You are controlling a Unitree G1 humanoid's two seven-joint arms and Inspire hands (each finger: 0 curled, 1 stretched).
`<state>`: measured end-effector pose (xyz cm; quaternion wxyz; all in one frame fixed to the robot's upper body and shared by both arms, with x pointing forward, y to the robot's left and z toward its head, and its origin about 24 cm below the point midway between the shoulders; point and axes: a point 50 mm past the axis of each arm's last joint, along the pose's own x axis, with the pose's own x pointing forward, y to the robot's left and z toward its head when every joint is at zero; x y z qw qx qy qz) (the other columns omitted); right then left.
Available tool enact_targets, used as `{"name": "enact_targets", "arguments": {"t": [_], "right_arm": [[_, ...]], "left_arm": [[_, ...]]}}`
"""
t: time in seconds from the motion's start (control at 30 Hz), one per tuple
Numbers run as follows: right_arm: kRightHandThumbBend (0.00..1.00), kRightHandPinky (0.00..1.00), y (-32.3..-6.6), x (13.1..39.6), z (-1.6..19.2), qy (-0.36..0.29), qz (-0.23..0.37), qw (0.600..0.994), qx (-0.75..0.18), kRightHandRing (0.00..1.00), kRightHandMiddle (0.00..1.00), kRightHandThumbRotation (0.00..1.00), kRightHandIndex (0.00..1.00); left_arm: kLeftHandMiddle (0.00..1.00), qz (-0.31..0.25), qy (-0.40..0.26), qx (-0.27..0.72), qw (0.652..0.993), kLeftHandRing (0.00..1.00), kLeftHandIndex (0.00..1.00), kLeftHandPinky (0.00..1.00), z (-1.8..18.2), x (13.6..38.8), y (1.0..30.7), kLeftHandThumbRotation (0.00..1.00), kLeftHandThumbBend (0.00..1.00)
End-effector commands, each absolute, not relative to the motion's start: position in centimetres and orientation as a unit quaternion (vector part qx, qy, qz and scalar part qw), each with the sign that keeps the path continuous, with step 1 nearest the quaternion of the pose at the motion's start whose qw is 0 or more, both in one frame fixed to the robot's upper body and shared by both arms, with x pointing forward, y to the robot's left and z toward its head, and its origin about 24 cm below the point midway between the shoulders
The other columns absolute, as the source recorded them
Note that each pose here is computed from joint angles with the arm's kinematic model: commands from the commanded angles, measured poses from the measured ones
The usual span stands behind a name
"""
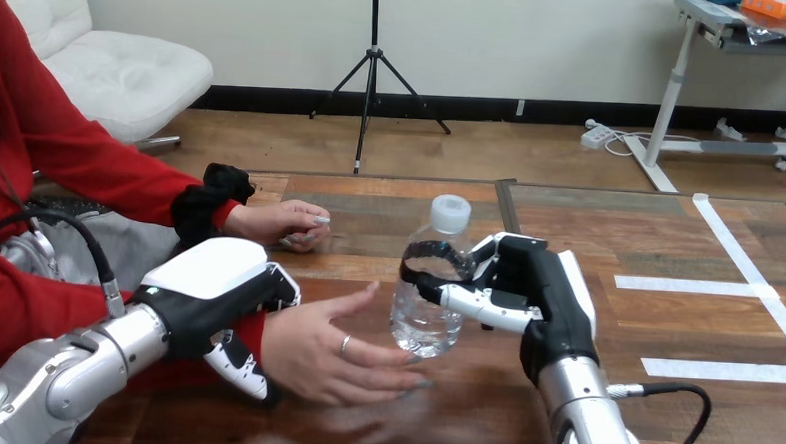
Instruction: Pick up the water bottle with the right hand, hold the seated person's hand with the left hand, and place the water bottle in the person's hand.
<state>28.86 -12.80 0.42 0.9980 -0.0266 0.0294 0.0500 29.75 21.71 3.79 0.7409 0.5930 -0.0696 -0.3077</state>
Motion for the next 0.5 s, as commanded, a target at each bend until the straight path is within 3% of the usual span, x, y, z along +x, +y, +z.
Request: {"name": "enact_targets", "arguments": {"t": [0.0, 0.47], "right_arm": [[0.63, 0.05, -11.1, 31.2, 4.1, -0.053, 0.063, 0.996, -0.018, 0.1, 0.15, 0.0, 0.15], [0.64, 0.05, -9.8, 31.4, 4.0, -0.053, 0.068, 0.996, -0.025, 0.09, 0.14, 0.0, 0.14]], "left_arm": [[0.37, -0.281, -0.177, 0.565, 0.756, 0.29, 0.39, 0.21, 8.0, 31.2, 19.0, 0.06, 0.83], [0.37, -0.285, -0.188, 0.567, 0.75, 0.29, 0.4, 0.21, 8.7, 31.4, 18.5, 0.04, 0.82]]}}
